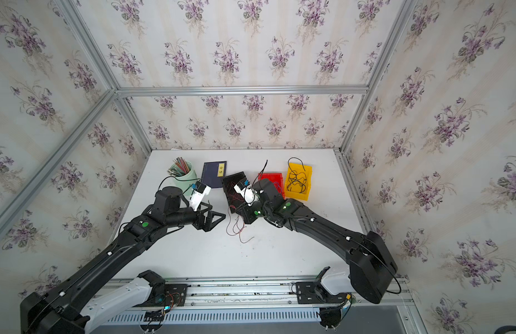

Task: Untangle and sort cables by color
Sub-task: Untie the cable.

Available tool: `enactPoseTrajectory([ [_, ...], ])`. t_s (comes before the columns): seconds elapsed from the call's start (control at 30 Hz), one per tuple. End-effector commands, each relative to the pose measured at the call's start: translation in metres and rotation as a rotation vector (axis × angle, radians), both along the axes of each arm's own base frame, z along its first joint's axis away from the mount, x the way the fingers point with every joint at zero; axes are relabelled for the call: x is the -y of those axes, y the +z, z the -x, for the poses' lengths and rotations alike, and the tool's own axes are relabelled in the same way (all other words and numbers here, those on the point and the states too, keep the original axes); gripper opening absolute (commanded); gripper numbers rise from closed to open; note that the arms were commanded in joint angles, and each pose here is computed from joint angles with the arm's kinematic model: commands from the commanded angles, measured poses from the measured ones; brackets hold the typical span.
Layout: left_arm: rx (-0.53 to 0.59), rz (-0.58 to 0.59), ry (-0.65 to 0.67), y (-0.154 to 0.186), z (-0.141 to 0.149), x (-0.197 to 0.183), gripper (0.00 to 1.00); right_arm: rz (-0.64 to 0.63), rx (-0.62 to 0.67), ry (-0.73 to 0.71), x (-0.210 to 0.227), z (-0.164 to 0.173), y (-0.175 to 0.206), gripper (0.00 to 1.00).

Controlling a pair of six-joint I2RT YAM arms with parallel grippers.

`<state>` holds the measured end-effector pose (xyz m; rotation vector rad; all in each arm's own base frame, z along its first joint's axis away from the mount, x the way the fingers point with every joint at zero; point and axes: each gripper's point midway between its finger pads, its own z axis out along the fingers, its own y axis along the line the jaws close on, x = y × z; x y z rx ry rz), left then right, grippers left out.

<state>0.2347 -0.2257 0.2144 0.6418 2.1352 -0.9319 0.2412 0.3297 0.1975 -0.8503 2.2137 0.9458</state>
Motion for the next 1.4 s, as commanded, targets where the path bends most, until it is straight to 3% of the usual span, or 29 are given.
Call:
enactPoseTrajectory([
  [0.0, 0.074, 0.076, -0.09, 0.017, 0.003, 0.027, 0.99, -0.009, -0.038, -0.043, 0.001, -0.003, 0.014, 0.0],
  [0.17, 0.061, 0.043, -0.091, 0.007, 0.002, 0.041, 1.0, -0.067, -0.027, -0.072, -0.002, -0.007, 0.045, 0.0],
  [0.47, 0.051, -0.026, -0.026, -0.003, -0.021, 0.043, 0.84, -0.128, -0.023, -0.074, -0.004, -0.005, 0.071, 0.0],
  [0.5, 0.05, -0.02, -0.032, -0.003, -0.022, 0.046, 0.77, -0.128, -0.026, -0.077, -0.004, -0.005, 0.071, 0.0],
  [0.6, 0.031, -0.02, -0.033, -0.006, -0.025, 0.049, 0.36, -0.124, -0.024, -0.085, -0.004, -0.006, 0.069, 0.0],
  [0.67, 0.022, -0.019, -0.035, -0.007, -0.025, 0.05, 0.23, -0.116, -0.02, -0.088, -0.003, -0.008, 0.067, 0.0],
  [0.87, 0.043, -0.017, -0.042, 0.0, -0.02, 0.046, 0.24, -0.053, -0.025, -0.12, 0.004, -0.016, 0.048, 0.0],
  [1.0, 0.048, -0.023, -0.055, 0.001, -0.013, 0.042, 0.24, -0.007, -0.043, -0.232, 0.026, -0.036, 0.032, 0.0],
  [1.17, 0.018, -0.055, -0.039, -0.012, -0.01, 0.034, 0.05, -0.044, -0.028, -0.298, 0.044, -0.053, 0.042, 0.0],
  [1.37, 0.003, -0.073, -0.028, -0.018, -0.016, 0.035, 0.03, -0.068, -0.018, -0.285, 0.044, -0.058, 0.052, 0.0],
])
